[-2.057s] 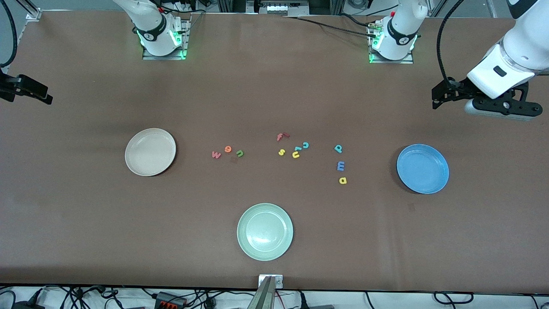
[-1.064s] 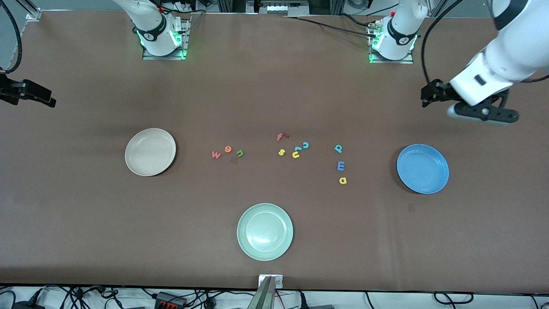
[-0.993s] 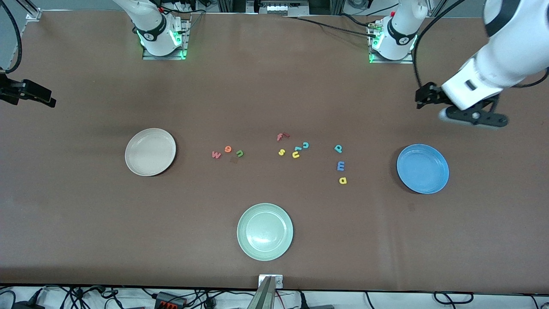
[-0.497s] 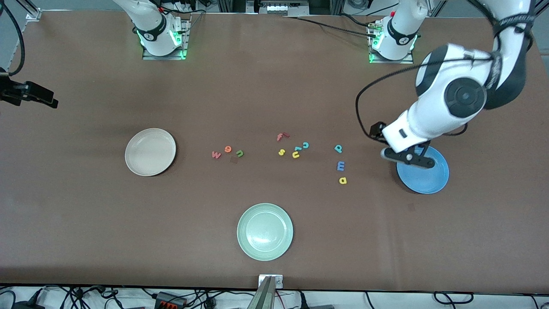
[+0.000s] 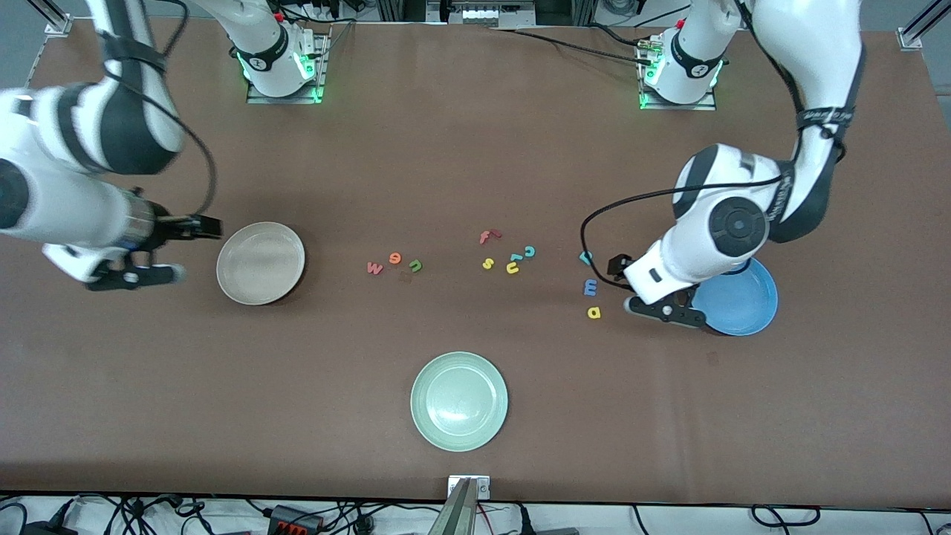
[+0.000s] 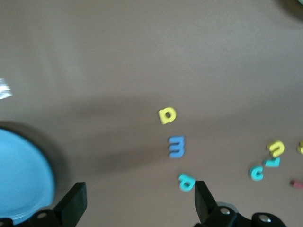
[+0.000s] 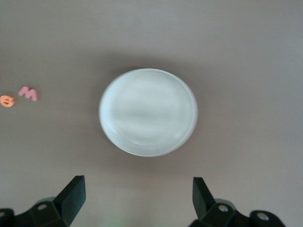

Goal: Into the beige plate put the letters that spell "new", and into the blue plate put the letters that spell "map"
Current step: 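Grasp the blue m with the left gripper while the right gripper reaches letters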

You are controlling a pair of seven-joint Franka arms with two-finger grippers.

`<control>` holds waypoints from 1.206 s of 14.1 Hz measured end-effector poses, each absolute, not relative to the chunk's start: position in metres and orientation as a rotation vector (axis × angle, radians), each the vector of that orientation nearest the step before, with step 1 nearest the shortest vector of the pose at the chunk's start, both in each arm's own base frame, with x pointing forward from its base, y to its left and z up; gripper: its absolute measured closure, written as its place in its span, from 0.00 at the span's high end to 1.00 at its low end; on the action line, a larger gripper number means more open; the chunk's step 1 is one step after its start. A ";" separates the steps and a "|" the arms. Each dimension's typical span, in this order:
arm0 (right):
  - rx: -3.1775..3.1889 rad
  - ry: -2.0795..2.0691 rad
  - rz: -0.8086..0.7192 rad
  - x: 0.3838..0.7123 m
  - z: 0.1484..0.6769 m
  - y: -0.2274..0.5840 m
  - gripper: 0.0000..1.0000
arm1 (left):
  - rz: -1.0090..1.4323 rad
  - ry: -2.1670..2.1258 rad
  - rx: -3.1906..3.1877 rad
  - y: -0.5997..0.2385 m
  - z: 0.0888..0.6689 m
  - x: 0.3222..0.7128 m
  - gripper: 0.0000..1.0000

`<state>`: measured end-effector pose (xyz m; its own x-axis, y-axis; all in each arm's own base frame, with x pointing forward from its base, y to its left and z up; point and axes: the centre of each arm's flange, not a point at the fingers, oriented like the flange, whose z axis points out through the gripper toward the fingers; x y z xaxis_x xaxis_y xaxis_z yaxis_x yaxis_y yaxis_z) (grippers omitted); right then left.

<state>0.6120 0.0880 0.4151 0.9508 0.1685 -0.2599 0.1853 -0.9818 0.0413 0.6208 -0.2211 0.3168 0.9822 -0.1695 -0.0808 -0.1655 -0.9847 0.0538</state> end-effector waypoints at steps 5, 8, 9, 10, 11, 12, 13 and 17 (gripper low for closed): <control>3.070 0.394 -0.398 0.619 0.351 0.158 1.00 | -0.080 -0.227 3.070 -0.243 0.239 0.598 1.00; 3.039 0.577 -0.423 0.618 0.318 0.183 1.00 | -0.073 -0.236 3.064 -0.246 0.204 0.585 1.00; 3.020 0.690 -0.436 0.615 0.312 0.190 1.00 | -0.082 -0.240 3.064 -0.247 0.196 0.583 1.00; 2.995 0.823 -0.446 0.613 0.308 0.197 1.00 | -0.088 -0.243 3.064 -0.248 0.191 0.581 0.94; 2.967 0.955 -0.454 0.612 0.306 0.200 1.00 | -0.086 -0.247 3.063 -0.250 0.187 0.580 0.94; 2.935 1.081 -0.461 0.611 0.303 0.201 1.00 | -0.082 -0.253 3.061 -0.253 0.184 0.579 0.88; 2.902 1.193 -0.468 0.611 0.300 0.201 1.00 | -0.083 -0.260 3.060 -0.256 0.181 0.577 0.76; 2.799 1.523 -0.454 0.603 0.281 0.234 1.00 | -0.083 -0.267 3.059 -0.258 0.171 0.575 0.57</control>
<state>0.6033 0.2345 0.2810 0.5129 0.8327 -0.2086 0.8109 -0.5497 -0.2005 0.5755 -0.2583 0.1710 0.9835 -0.1748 -0.0475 -0.1710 -0.9825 0.0740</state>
